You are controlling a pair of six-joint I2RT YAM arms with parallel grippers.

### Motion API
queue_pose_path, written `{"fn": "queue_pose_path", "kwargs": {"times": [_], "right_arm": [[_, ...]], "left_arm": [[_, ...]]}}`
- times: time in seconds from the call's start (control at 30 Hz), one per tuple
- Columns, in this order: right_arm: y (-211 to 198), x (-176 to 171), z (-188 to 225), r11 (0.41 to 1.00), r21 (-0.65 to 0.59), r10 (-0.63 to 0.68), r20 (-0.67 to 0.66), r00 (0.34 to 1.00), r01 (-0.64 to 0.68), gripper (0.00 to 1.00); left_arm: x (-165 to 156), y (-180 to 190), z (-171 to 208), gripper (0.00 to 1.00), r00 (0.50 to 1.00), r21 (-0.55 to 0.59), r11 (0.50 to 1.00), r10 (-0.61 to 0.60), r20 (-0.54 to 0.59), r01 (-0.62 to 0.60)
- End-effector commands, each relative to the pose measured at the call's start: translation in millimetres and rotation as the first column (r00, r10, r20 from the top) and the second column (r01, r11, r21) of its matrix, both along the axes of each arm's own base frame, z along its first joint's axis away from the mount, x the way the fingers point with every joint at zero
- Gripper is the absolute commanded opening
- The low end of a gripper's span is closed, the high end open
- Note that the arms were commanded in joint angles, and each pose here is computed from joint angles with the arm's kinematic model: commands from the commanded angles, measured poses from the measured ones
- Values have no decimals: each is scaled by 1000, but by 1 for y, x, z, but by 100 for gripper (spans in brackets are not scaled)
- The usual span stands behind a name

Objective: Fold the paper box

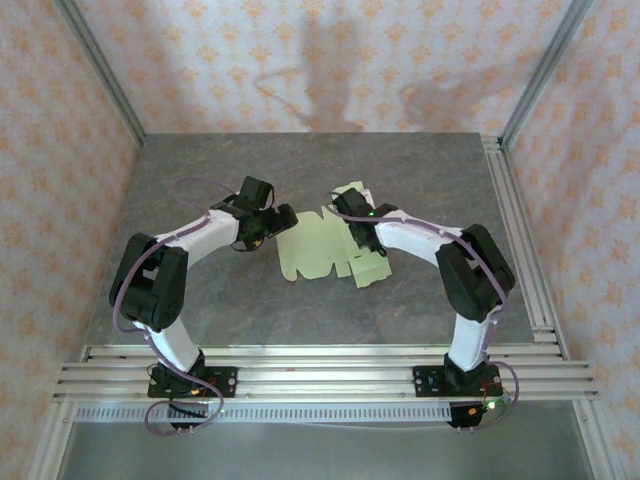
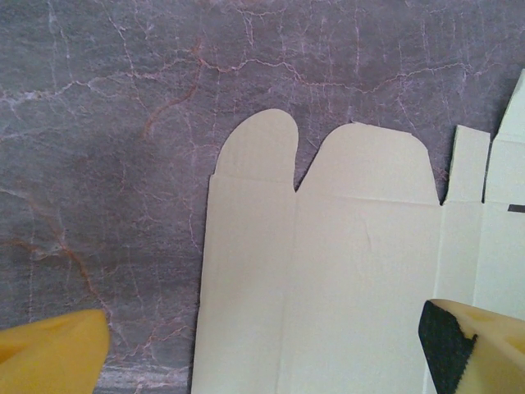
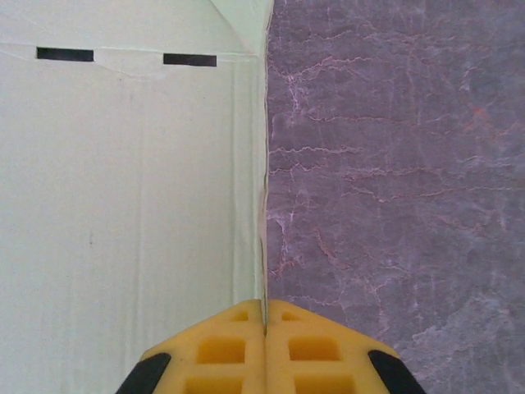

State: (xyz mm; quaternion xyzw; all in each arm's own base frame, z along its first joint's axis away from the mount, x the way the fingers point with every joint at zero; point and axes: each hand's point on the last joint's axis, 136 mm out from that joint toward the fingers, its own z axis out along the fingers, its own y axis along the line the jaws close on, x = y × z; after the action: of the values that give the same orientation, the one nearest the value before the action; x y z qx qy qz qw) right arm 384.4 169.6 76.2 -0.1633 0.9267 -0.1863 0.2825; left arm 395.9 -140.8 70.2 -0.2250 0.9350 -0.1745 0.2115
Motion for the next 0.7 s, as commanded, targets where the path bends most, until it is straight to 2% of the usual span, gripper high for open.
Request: {"fn": "queue_pose_path", "kwargs": {"times": [0.0,0.07,0.17,0.2,0.27,0.33,0.37,0.4,0.47,0.57,0.67], "right_arm": [[-6,5,12,972,-236,10,76,997,8,0],[-4,7,17,951,-310,25,98,995,7,0],[-1,7,19,960,-279,28,102,994,1,0],[1,6,19,970,-243,28,99,995,-3,0],[5,2,13,996,-84,9,55,998,-4,0],[9,0,9,998,59,-4,16,1000,3,0],[7,0,9,998,69,-8,20,1000,6,0],[5,1,10,999,41,-3,31,1000,2,0],[0,2,11,995,-95,13,50,999,-9,0],[-3,5,12,957,-290,37,72,997,-14,0],[-4,7,12,939,-344,15,74,997,12,0]], "left_arm": [[-2,7,6,98,1000,9,1000,5,10,-5],[-2,6,5,98,1000,5,1000,6,7,-6],[-2,6,5,98,1000,3,1000,6,10,-6],[-2,5,5,98,1000,2,1000,6,7,-6],[-2,5,5,98,1000,2,1000,5,10,-5],[-2,5,6,98,1000,0,1000,4,10,-4],[-2,5,6,98,1000,0,1000,4,10,-4],[-2,5,6,98,1000,0,1000,5,11,-5],[-1,4,5,98,1000,-6,1000,6,11,-6],[0,3,6,98,1000,-11,1000,5,14,-5],[-1,3,6,98,1000,-11,1000,5,13,-5]]}}
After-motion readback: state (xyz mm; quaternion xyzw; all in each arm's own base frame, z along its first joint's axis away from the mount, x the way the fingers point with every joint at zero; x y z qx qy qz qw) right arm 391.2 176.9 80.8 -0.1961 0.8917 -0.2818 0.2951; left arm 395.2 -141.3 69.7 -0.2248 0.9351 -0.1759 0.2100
